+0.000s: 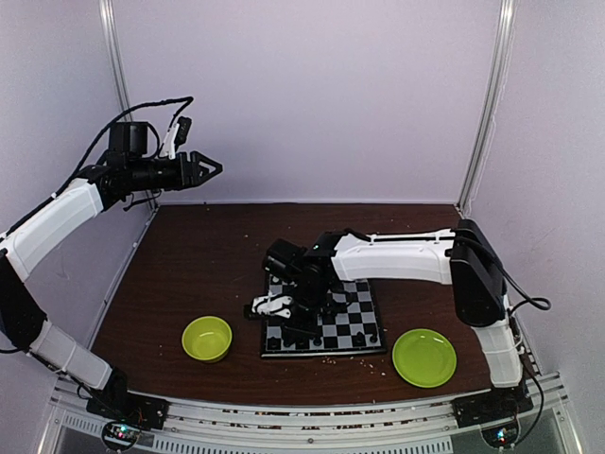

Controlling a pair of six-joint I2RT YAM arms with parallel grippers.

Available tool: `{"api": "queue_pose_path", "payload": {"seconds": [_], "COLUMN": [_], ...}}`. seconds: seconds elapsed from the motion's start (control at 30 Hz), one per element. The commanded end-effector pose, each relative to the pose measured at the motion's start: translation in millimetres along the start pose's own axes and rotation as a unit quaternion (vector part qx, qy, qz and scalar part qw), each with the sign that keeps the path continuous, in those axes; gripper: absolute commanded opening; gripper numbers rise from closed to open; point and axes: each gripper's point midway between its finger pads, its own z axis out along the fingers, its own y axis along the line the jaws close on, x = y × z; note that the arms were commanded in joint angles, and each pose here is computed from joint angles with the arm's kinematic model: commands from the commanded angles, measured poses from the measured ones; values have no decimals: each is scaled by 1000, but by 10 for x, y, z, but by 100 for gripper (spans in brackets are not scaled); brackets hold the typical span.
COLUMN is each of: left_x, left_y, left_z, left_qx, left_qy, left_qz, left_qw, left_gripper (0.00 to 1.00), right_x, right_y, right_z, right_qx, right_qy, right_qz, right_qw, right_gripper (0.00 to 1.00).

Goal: Set up the chess pieces on the board
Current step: Place the knight at g8.

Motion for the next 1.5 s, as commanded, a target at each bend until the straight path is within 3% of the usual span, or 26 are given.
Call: {"api": "queue_pose_path", "payload": {"seconds": [0.0,0.93,1.23,1.47], "left_x": [-110,-90,-37,262], "left_y": [-91,-72,-62,-181], "left_z": [-81,-59,-9,271], "left_qx": [9,8,14,13], "left_qy": [-21,-17,-8,42], "left_qz": [23,24,23,50], "left_qw": [999,1000,1000,998], "left_gripper": [56,56,55,52], "right_x": [-16,-86,-290,273], "right_y": [-34,5,93,-133], "right_z": [-1,-42,-1027,-1728], "right_qx": [14,20,37,73], "right_qy": [8,10,-76,-135], "right_qz": [1,-3,-21,31], "right_qw": [1000,1000,996,988], "right_gripper": [4,18,23,24]}}
